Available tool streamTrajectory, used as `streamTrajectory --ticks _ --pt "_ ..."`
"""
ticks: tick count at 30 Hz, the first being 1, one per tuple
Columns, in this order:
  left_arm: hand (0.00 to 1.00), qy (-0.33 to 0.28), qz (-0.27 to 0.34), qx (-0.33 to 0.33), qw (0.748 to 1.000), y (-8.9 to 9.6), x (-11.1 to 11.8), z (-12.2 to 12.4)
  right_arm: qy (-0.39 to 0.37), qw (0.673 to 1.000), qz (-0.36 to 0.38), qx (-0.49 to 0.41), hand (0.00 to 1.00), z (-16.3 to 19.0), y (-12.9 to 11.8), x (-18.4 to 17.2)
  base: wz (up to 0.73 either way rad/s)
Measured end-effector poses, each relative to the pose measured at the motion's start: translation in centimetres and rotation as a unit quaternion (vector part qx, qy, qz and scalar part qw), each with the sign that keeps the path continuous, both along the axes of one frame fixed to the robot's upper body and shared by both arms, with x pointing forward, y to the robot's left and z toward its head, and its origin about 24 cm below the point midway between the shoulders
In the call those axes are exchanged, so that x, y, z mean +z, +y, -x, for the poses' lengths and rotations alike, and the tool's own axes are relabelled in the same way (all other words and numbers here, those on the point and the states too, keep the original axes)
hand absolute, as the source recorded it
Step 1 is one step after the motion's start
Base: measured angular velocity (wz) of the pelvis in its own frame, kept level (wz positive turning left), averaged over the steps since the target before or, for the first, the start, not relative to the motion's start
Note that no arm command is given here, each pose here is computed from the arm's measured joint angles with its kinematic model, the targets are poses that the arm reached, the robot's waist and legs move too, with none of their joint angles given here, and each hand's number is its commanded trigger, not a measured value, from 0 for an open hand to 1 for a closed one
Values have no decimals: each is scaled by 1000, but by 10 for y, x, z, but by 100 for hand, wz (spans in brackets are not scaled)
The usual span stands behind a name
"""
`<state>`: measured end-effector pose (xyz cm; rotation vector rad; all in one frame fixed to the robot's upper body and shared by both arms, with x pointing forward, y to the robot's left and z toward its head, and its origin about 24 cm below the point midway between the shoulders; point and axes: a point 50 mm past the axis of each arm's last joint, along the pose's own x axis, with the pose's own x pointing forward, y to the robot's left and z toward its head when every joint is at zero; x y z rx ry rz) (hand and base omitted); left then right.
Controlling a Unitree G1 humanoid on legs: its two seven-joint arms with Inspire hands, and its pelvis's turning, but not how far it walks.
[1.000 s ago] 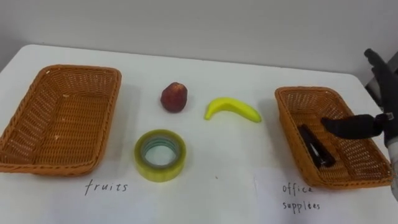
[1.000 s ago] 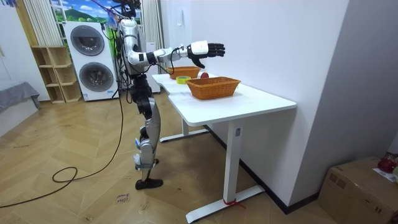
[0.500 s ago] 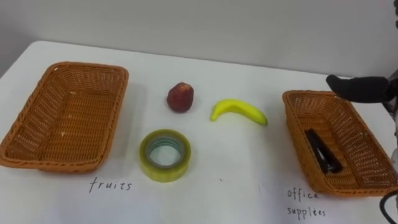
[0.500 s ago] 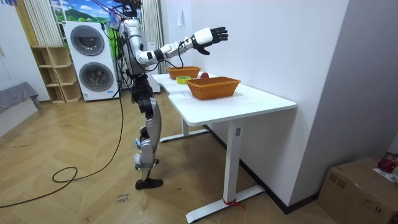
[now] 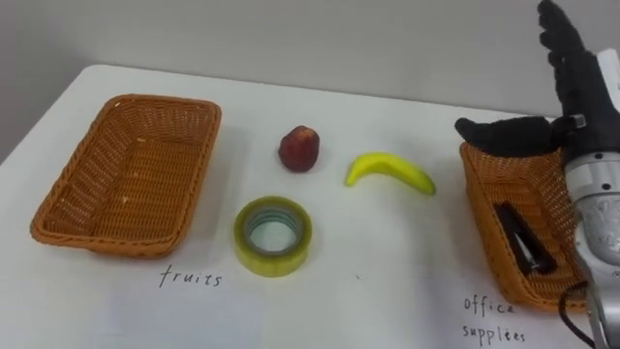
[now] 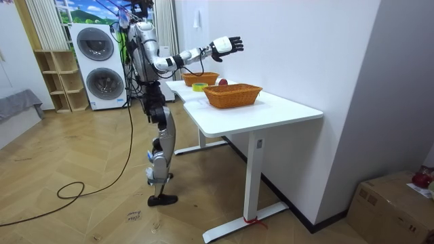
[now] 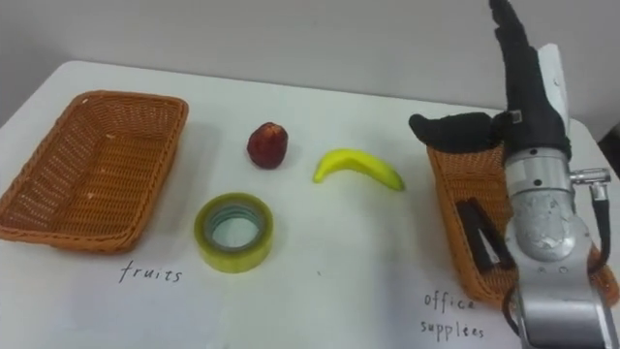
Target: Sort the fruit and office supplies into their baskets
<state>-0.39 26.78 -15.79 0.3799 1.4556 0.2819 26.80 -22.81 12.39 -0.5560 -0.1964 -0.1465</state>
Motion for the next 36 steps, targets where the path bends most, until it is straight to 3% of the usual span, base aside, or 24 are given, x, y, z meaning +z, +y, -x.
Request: streamTrajectory --ticks 14,24,36 --pt "0 -2 1 3 1000 0 0 -1 58 993 7 107 0 -3 39 -19 3" --pt "0 -3 -13 -9 1000 0 0 -8 122 985 3 125 0 -4 50 -47 0" --pt "0 -7 -11 -25 1000 -6 -2 -14 122 982 -27 145 0 -3 63 -49 0"
